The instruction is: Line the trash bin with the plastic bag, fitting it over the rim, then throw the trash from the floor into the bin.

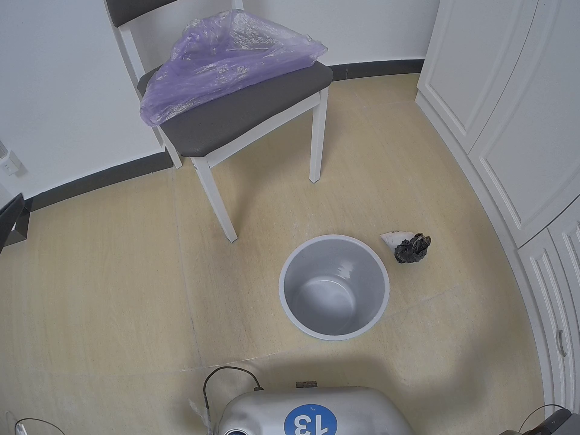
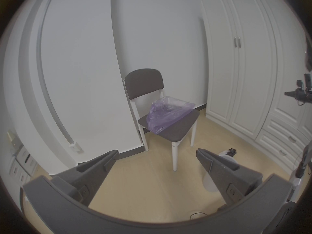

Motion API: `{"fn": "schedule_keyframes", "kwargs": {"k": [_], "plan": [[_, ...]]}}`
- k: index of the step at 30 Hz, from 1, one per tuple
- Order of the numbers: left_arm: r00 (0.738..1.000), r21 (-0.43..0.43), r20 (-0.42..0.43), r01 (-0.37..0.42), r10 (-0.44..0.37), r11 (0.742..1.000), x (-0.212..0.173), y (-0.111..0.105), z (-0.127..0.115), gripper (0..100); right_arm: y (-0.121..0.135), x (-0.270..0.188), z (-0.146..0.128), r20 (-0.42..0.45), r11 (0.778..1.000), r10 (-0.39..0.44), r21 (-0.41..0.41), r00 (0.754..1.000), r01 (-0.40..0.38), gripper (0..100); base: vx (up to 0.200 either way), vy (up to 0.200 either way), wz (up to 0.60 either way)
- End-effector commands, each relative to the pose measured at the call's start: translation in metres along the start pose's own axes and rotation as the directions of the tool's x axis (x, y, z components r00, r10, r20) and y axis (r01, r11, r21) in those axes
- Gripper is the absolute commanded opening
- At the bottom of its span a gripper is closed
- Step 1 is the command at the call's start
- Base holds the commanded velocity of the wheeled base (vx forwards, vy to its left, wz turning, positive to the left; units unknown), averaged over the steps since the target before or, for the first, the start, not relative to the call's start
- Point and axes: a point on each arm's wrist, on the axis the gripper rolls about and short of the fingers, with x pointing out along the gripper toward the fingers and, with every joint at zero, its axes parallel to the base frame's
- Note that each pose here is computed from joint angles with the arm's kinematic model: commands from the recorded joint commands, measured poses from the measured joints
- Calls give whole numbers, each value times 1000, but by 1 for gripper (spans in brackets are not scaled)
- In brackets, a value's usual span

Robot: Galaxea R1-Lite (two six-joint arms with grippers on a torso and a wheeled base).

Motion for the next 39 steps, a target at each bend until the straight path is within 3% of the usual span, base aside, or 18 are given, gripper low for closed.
{"fn": "schedule_keyframes", "kwargs": {"k": [1, 8, 17, 32, 39], "plan": [[993, 61, -115, -30, 36, 998, 81, 5, -2, 100, 5, 26, -26, -98, 999, 31, 38, 995, -27, 100, 0, 0, 0], [976, 72, -216, -15, 30, 997, 137, 6, -16, 100, 14, 43, -46, -175, 996, 65, 68, 982, -54, 100, 0, 0, 0], [971, 70, -239, 2, 15, 998, 177, 4, -21, 100, 21, 53, -58, -182, 996, 57, 84, 982, -42, 100, 0, 0, 0], [963, 79, -268, 5, 16, 997, 197, 3, -30, 100, 24, 60, -43, -134, 995, 42, 97, 990, -29, 100, 0, 0, 0], [960, 81, -278, 21, 2, 997, 215, -1, -33, 100, 30, 72, -57, -203, 994, 65, 98, 977, -45, 100, 0, 0, 0]]}}
